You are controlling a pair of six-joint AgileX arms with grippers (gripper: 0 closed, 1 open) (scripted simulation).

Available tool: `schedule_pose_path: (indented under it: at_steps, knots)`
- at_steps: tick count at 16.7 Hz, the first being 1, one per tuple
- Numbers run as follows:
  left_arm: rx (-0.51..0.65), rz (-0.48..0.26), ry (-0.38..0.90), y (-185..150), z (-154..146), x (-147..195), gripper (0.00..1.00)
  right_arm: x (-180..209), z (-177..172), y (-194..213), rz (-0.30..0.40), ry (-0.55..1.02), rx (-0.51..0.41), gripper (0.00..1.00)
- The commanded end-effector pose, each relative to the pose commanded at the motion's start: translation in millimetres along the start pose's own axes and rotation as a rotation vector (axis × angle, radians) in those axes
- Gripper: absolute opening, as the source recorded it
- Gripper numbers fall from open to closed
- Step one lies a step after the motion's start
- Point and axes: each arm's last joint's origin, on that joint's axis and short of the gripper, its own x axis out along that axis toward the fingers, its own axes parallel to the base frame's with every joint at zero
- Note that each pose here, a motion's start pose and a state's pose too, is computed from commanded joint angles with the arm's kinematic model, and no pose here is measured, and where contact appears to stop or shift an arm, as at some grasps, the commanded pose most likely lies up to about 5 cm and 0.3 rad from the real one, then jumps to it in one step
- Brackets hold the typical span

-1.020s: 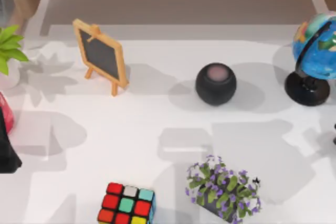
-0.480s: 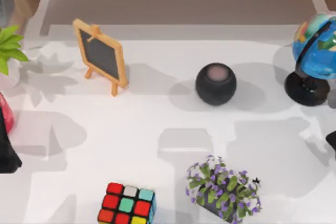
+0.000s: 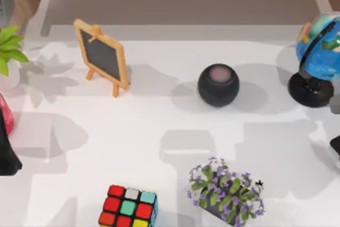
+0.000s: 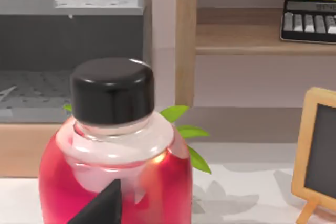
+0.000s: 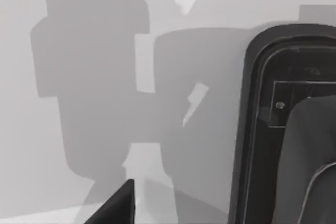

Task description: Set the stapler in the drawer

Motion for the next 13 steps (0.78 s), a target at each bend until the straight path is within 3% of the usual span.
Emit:
schedule_pose_path:
  at_steps: [10,13]
  knots:
    - [0.000,0.000,0.000,0.0,0.0,0.0,1.00,0.0,0.0,0.0,0.000,0.000,0.000,0.02]
    - [0.000,0.000,0.000,0.0,0.0,0.0,1.00,0.0,0.0,0.0,0.000,0.000,0.000,0.00]
